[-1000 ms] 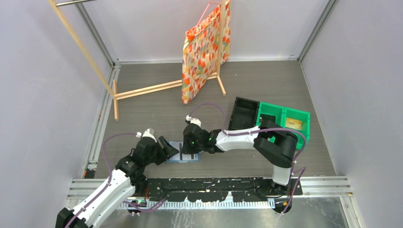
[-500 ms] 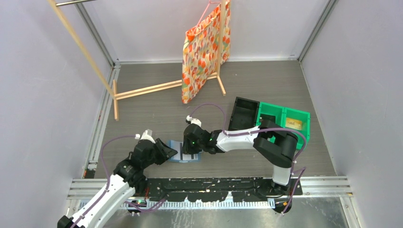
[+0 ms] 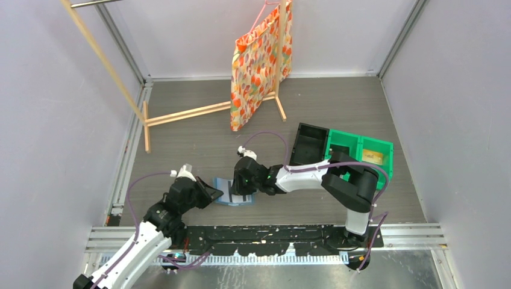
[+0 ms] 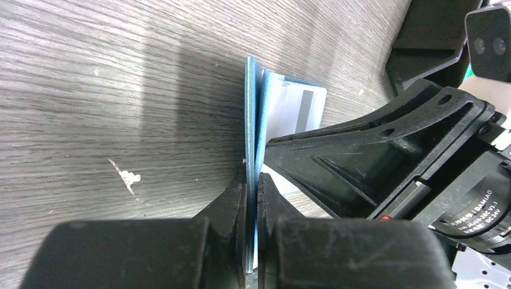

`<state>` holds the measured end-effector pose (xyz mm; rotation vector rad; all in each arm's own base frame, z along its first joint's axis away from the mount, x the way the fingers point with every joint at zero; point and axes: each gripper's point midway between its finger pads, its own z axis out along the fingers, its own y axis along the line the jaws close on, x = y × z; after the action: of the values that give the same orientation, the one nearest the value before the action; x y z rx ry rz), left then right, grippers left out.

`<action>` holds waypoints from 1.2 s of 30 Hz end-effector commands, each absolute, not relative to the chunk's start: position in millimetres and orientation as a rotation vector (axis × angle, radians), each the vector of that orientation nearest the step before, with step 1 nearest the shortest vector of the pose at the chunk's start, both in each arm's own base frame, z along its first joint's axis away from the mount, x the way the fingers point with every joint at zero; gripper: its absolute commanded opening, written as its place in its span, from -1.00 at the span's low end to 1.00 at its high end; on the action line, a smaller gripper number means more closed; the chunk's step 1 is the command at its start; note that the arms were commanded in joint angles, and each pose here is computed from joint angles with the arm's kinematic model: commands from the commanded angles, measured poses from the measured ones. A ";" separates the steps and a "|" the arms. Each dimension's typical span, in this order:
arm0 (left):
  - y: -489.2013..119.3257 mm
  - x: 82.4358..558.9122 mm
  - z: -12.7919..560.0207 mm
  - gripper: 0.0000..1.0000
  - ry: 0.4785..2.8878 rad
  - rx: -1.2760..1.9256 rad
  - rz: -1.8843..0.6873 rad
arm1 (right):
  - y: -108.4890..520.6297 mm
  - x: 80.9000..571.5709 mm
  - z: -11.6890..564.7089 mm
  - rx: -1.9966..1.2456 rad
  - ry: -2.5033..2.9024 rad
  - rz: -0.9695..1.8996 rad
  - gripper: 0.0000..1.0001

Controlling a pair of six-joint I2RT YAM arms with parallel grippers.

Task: Take the credit cards out of the card holder
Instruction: Remove the credit card from the card holder.

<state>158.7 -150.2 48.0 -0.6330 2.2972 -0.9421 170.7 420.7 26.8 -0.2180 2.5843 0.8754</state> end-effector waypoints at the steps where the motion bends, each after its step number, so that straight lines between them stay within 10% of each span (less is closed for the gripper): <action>1: -150.1 162.5 46.9 -0.99 2.290 -0.639 -0.935 | 399.1 166.3 19.6 -0.205 2.618 0.811 -0.55; 36: -191.9 165.0 137.4 -0.99 1.888 -0.519 -1.514 | 374.3 159.3 131.6 0.211 2.280 1.661 0.02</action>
<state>164.8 -190.3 120.4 -0.5240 1.9593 -1.4461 155.8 374.9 114.9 0.1970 2.3576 1.6035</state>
